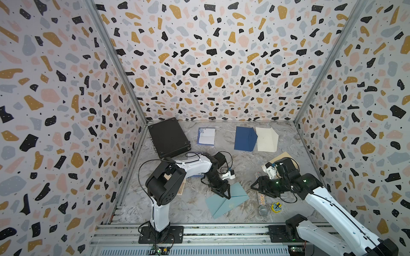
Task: Take the letter paper out of the envelope
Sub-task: Pick up the envelope from the center of the board.
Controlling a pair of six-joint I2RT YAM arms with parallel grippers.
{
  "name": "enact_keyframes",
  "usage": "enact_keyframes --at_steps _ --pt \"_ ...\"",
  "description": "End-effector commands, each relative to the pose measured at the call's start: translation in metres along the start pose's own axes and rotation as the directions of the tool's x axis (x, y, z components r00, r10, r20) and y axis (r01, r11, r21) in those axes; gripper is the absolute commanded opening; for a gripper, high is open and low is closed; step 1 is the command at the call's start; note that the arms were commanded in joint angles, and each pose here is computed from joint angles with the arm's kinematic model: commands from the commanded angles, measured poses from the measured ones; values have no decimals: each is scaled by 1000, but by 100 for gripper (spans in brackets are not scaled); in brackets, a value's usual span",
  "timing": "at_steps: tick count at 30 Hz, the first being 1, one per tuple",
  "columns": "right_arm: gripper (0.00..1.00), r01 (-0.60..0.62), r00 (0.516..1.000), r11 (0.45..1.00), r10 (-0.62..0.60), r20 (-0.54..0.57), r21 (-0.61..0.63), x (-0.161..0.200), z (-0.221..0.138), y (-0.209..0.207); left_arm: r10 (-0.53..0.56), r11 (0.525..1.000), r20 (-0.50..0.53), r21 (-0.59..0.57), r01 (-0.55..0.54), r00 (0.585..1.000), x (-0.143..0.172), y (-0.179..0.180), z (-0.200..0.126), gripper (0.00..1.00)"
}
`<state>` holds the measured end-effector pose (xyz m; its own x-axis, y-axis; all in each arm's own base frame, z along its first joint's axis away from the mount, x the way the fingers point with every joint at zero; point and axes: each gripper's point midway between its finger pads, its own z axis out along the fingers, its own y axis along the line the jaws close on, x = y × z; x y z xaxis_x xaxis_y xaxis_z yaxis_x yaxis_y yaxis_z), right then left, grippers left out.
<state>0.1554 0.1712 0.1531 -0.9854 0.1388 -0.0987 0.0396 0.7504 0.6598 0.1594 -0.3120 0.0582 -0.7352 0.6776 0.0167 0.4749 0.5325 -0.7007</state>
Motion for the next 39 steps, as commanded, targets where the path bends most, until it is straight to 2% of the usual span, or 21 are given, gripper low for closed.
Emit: enact_keyframes --at_steps 1,9,14,19,30,35,39 --pt "61 -27 1000 1000 26 -14 -14 8 -5 1 27 999 1 -17 -27 1000 0 3 2 51" --pt "61 -19 1000 999 18 -17 -29 7 -5 5 44 999 -18 24 -43 999 -2 -1 19 48" --pt "59 -19 1000 999 18 -22 -41 7 -5 8 44 999 -27 6 -44 999 -3 6 28 47" --pt "58 -26 999 999 25 -24 -44 7 -5 8 59 998 -27 15 -59 998 -3 3 34 41" --pt "56 -34 999 999 33 -29 -37 7 -1 4 70 997 -24 14 -70 997 -6 1 38 21" --pt "55 -31 1000 999 30 -5 -27 4 -4 4 82 995 -5 -54 -82 997 -12 5 30 2" --pt "54 -6 999 1000 7 37 -13 -3 -8 5 86 991 51 -109 -80 995 -30 0 11 0"
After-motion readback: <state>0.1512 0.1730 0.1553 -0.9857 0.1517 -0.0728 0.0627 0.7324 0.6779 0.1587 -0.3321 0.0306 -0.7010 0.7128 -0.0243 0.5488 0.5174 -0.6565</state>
